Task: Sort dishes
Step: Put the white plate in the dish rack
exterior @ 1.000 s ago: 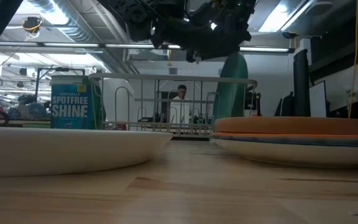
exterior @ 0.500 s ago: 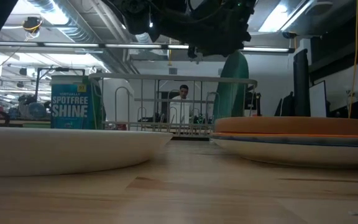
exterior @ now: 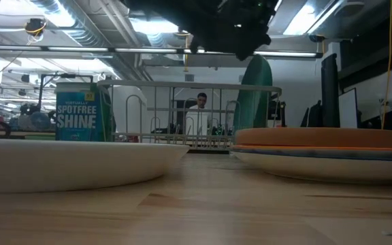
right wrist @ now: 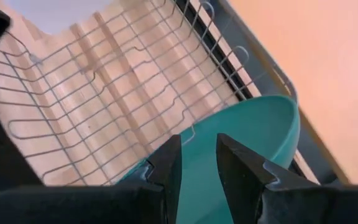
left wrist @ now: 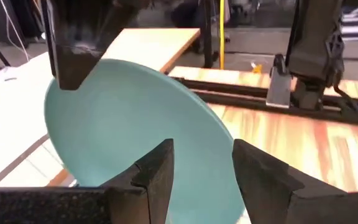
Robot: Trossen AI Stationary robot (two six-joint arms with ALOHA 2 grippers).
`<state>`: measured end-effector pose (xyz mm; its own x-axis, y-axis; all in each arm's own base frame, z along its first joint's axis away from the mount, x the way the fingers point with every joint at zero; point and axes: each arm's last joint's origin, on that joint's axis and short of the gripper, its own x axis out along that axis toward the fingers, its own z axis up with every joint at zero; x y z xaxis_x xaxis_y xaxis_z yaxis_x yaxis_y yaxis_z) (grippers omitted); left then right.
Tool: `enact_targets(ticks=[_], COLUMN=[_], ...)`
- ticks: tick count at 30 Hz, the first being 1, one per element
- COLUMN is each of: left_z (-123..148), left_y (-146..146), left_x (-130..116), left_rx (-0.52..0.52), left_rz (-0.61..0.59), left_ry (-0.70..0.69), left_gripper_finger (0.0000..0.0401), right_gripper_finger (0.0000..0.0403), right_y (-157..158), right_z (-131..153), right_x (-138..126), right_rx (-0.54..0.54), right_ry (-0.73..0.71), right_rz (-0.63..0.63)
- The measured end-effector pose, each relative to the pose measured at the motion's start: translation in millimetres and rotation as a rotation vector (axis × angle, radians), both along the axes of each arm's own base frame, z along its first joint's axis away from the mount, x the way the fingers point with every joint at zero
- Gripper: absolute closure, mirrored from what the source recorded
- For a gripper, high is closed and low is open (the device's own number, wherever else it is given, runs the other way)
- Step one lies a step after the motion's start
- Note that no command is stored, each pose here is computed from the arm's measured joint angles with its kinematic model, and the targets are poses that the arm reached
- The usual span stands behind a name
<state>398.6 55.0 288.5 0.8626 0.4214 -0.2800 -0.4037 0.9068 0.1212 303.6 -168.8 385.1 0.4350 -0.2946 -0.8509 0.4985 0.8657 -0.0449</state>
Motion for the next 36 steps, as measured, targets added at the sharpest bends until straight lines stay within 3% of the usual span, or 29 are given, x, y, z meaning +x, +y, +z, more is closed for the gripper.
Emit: enact_targets(ticks=[9, 18, 22, 27, 32, 36], left_z=[26, 38, 27, 2, -22, -36], left_y=[-27, -80, -114, -157, -191, -211], left_x=[-48, -103, -120, -140, -162, -177], left_rx=[0.004, -0.096, -0.154, -0.154, -0.151, -0.197], left_rz=[-0.077, -0.274, -0.382, -0.484, -0.552, -0.554], left_ry=[0.255, 0.511, 0.669, 0.787, 0.848, 0.852], left_gripper_finger=[0.0246, 0.0246, 0.0246, 0.0246, 0.0246, 0.0246], right_gripper_finger=[0.0299, 0.0299, 0.0299, 0.0299, 0.0299, 0.0299], right_y=[14, 79, 118, 171, 217, 250], right_z=[2, 3, 3, 3, 0, -14], right_x=[11, 37, 44, 48, 49, 59], right_rx=[0.031, 0.018, 0.024, 0.038, 0.108, 0.097], right_ry=[-0.068, -0.067, -0.063, -0.064, -0.082, -0.077], right_rz=[0.104, 0.331, 0.444, 0.578, 0.560, 0.483])
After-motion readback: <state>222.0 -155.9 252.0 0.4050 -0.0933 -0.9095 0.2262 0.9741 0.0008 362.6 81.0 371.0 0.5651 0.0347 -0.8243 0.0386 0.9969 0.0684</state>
